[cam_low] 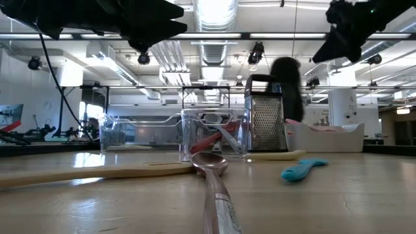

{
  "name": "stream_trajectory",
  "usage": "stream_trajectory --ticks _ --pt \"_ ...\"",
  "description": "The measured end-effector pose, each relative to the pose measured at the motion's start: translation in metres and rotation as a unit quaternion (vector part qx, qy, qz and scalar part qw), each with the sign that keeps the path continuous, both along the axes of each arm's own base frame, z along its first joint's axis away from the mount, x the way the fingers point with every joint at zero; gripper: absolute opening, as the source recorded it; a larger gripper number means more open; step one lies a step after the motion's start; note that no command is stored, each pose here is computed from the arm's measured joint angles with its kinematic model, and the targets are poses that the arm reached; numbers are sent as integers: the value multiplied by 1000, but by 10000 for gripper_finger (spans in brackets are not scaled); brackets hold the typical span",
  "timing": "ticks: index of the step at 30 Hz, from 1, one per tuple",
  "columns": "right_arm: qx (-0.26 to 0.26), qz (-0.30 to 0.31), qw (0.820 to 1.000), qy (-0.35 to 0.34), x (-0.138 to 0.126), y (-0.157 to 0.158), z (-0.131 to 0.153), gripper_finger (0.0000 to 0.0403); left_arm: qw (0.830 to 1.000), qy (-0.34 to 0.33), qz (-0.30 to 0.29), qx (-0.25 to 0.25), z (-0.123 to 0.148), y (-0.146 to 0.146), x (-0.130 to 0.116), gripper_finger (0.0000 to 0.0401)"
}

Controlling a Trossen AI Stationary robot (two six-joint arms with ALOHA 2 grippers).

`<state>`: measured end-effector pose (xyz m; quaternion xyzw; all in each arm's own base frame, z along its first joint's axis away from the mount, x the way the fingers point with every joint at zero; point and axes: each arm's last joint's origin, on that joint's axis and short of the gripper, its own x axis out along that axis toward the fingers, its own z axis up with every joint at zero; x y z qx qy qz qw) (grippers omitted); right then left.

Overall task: Pick & Place Kitchen Items
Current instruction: Put the light brown serving spoon into the right transparent bin

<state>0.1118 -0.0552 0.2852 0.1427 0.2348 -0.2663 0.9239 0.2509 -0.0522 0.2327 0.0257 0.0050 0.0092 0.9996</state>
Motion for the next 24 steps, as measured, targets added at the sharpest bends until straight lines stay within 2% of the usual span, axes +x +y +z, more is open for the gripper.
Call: stream_trajectory --ticks 4,12,18,21,24 --pt "0 43 999 -17 10 24 2 12 1000 3 0 -3 -1 0 0 243" --pt "-14 117 992 -49 42 84 -2 11 999 7 0 -51 -1 0 0 243" --pt "-14 186 977 -102 72 141 -5 11 998 10 -11 -53 -1 -1 0 243" --pt "-18 204 973 -109 85 167 -3 10 998 8 -22 -51 0 -2 0 243" --pt "-24 207 973 -101 97 190 0 11 996 12 -27 -83 -1 -3 -1 241"
